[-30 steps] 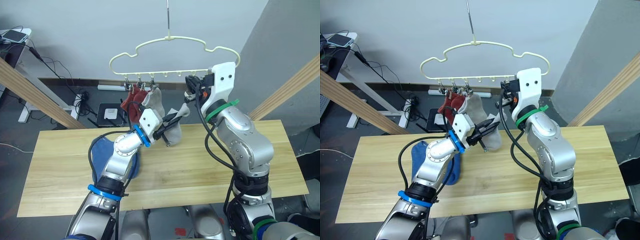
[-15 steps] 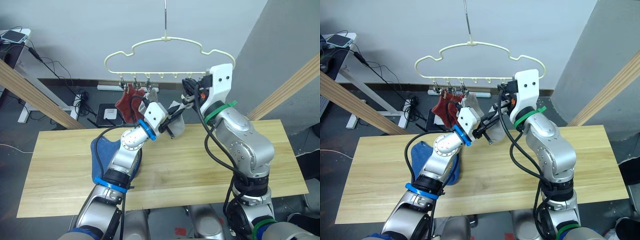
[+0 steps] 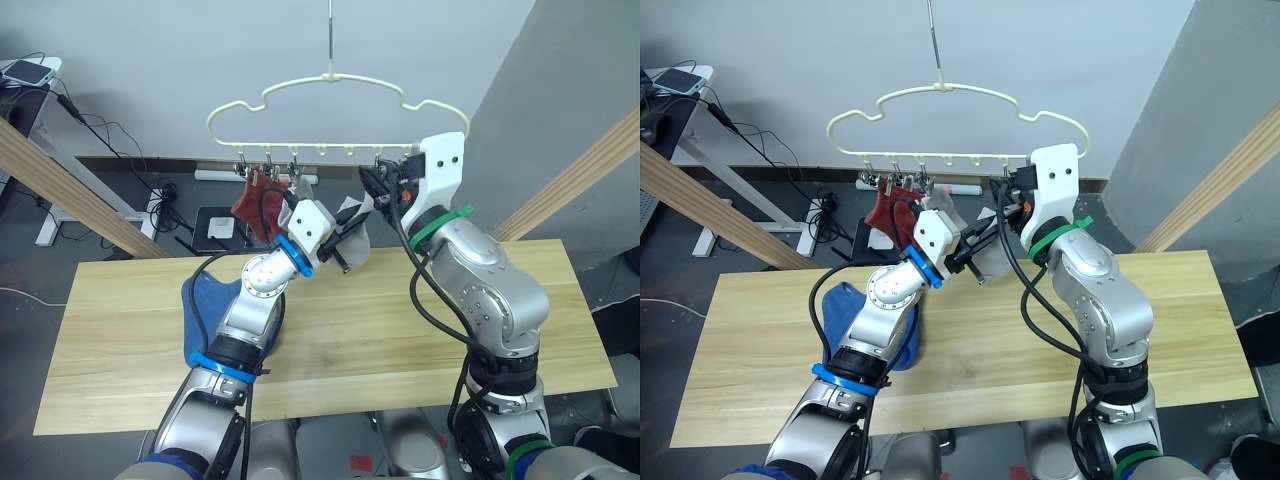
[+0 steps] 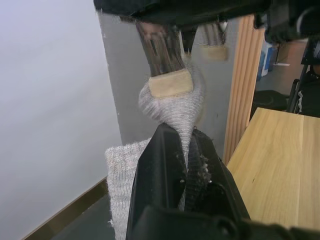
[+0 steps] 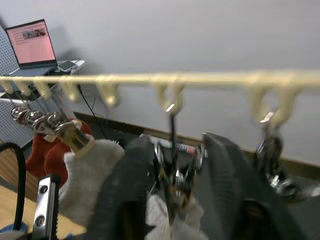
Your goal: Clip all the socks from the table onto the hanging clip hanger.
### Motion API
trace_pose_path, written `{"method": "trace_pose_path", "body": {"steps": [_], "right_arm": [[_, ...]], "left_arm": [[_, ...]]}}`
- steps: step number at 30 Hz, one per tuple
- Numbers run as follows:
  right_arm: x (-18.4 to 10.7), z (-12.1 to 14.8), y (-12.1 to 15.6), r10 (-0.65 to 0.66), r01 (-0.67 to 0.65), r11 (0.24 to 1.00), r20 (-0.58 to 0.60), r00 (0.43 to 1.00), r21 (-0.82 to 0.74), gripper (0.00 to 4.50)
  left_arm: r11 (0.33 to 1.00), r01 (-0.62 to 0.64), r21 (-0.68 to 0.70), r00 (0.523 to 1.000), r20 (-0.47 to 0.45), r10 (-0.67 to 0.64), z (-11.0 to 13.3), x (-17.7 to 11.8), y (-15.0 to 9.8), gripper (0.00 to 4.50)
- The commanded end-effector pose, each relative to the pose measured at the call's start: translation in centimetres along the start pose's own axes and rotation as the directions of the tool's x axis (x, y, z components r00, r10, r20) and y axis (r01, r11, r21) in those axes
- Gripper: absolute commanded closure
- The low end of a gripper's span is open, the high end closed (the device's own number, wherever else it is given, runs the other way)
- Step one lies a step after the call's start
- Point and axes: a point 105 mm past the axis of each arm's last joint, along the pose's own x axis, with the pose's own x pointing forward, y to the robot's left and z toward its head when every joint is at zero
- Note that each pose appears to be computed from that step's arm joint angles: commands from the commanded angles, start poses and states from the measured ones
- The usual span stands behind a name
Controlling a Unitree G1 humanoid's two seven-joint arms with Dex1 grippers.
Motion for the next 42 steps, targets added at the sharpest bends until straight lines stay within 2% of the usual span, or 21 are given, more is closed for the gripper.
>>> {"method": "trace_pose_path", "body": {"steps": [1, 3, 9, 11, 14, 18, 19, 22, 29, 33, 35, 38, 42], "right_arm": [[-1.1, 1.4, 1.2, 0.065, -0.061, 0.995, 0.045, 0.997, -0.077, 1.36], [-1.6, 1.2, 1.5, 0.087, -0.083, 0.99, 0.033, 0.996, -0.117, 1.36], [-3.6, 0.6, 1.6, 0.147, -0.143, 0.96, -0.003, 0.989, -0.24, 1.31], [-4.2, 0.7, 1.5, 0.151, -0.146, 0.949, -0.002, 0.988, -0.281, 1.31], [-4.9, 1.1, 1.0, 0.143, -0.13, 0.931, 0.014, 0.99, -0.341, 1.31], [-5.7, 1.3, 0.8, 0.142, -0.12, 0.916, 0.03, 0.989, -0.383, 1.31], [-5.8, 1.4, 0.5, 0.123, -0.097, 0.915, 0.041, 0.992, -0.392, 1.31], [-5.8, 1.5, -0.4, 0.072, -0.041, 0.91, 0.059, 0.996, -0.413, 1.31], [-5.3, 1.9, -1.8, -0.03, 0.07, 0.921, 0.11, 0.994, -0.383, 1.31], [-5.1, 1.7, -2.0, -0.049, 0.087, 0.931, 0.114, 0.992, -0.354, 1.31], [-5.0, 1.6, -2.0, -0.055, 0.09, 0.938, 0.115, 0.992, -0.333, 1.31], [-4.8, 1.5, -2.1, -0.06, 0.091, 0.947, 0.108, 0.992, -0.308, 1.86], [-4.4, 1.3, -2.2, -0.074, 0.1, 0.951, 0.101, 0.992, -0.291, 1.86]], "left_arm": [[1.0, 0.006, -0.005, 0.999, 0.048, -0.006, 1.2, 0.3, -0.1, 4.5], [0.999, 0.031, -0.016, 0.999, 0.045, -0.03, 1.1, 0.0, -0.5, 4.5], [0.996, 0.069, -0.057, 0.998, 0.0, -0.069, 0.6, -1.4, 0.0, 2.73], [0.997, 0.06, -0.057, 0.998, 0.005, -0.06, 1.0, -2.0, 0.7, 2.15], [0.986, 0.124, -0.108, 0.992, 0.04, -0.12, 2.2, -3.0, 1.1, 1.26], [0.967, 0.202, -0.157, 0.979, 0.048, -0.197, 3.3, -4.3, 1.3, 1.26], [0.955, 0.255, -0.153, 0.967, 0.058, -0.249, 3.8, -4.8, 1.1, 1.26], [0.93, 0.308, -0.202, 0.951, 0.038, -0.306, 4.7, -5.9, 2.1, 1.26], [0.904, 0.364, -0.224, 0.93, 0.04, -0.365, 7.4, -6.5, 4.2, 1.26], [0.897, 0.385, -0.217, 0.922, 0.054, -0.383, 9.0, -6.4, 4.1, 1.26], [0.899, 0.388, -0.202, 0.921, 0.052, -0.386, 9.3, -6.3, 4.2, 1.26], [0.906, 0.387, -0.168, 0.921, 0.038, -0.387, 9.2, -6.1, 4.2, 1.23], [0.909, 0.389, -0.15, 0.921, 0.023, -0.39, 8.7, -6.1, 4.0, 1.23]]}}
